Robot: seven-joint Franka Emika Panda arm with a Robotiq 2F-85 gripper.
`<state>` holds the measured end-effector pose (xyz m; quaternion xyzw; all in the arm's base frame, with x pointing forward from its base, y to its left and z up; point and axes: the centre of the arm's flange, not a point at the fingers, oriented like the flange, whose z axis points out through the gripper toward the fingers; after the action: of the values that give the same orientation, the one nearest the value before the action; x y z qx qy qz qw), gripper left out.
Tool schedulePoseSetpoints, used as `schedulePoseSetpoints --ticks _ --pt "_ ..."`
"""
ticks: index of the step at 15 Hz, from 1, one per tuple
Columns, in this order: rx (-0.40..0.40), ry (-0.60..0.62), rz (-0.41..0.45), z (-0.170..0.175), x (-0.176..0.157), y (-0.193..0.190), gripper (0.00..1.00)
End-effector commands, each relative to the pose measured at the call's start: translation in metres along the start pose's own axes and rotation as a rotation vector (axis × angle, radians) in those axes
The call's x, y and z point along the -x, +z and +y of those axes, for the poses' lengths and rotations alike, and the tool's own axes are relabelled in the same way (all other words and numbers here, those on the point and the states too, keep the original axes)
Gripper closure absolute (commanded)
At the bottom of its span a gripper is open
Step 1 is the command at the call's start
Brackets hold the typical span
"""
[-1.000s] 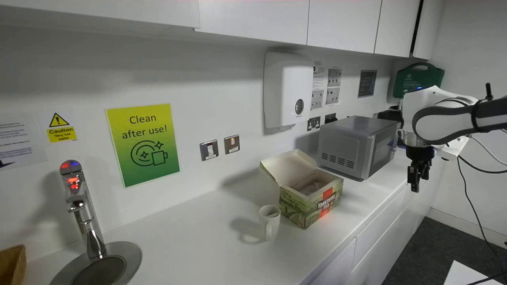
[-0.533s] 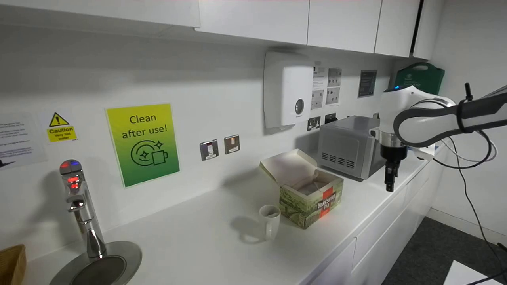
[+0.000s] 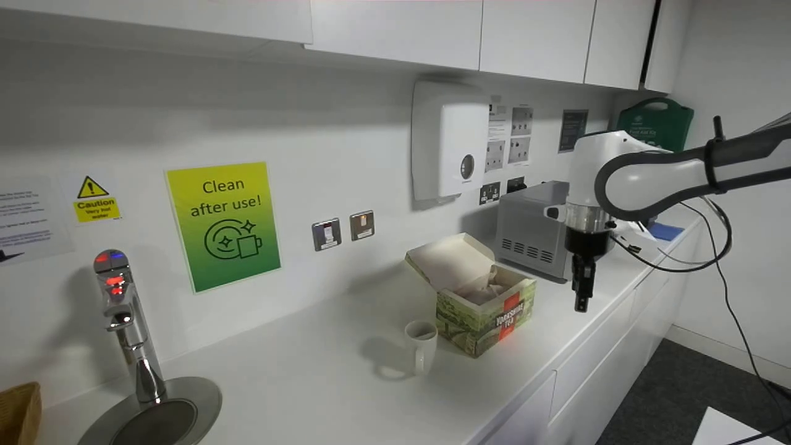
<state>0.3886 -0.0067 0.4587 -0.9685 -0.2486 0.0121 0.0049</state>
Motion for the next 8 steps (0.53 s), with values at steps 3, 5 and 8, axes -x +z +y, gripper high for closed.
schedulePoseSetpoints --ticks 3,5,8 --pt "-0.001 0.005 -0.002 0.0015 0.0011 0.0012 0.0" --pt "-0.001 0.006 -0.003 0.002 0.0014 0.0014 0.0" --pt "0.026 0.019 0.004 -0.0049 0.0023 0.0052 0.0"
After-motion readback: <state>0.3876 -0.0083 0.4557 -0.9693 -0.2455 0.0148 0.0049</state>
